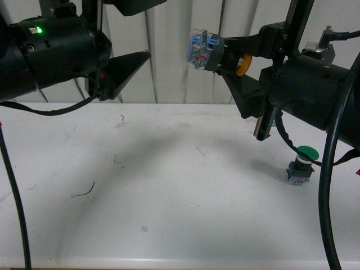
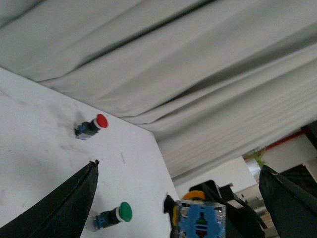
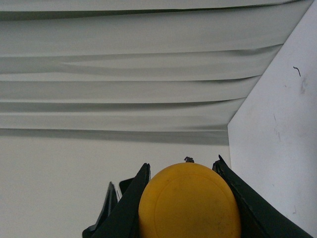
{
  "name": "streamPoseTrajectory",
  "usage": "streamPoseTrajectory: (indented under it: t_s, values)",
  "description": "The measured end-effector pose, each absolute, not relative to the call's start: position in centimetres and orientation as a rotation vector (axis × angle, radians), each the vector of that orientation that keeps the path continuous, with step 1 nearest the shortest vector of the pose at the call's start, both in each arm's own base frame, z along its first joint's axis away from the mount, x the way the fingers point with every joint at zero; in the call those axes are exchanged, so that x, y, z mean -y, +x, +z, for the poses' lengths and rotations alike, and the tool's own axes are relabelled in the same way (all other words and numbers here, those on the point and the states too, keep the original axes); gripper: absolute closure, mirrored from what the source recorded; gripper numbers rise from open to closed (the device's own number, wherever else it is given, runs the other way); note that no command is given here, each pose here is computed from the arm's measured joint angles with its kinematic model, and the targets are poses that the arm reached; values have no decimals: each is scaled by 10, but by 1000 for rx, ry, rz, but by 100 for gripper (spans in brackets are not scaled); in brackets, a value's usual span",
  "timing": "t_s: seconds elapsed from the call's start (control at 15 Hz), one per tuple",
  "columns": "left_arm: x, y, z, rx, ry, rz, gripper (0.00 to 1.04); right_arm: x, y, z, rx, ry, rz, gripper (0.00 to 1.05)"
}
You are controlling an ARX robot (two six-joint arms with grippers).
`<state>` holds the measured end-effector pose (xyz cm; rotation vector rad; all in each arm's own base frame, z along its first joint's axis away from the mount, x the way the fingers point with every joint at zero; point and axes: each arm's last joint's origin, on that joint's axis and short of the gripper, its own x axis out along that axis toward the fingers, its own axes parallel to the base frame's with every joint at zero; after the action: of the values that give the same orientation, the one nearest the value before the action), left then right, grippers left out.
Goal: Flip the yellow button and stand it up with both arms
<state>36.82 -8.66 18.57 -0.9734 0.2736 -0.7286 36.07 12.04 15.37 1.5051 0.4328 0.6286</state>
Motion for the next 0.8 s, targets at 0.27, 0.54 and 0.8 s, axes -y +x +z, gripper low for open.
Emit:
streamPoseTrajectory:
  t_s: [0.27,0.54,0.8]
  values:
    - [33,361,203,-260,-881,-515,7,-109,363,151,-420,1498,606,69]
    - [-11,295,218,-263,-551,-284,7,-94,366,153,-381,1483,583,70]
    - [2,197,247,-228,-63,-235,7,-100,365,153,-389,1464,599,70]
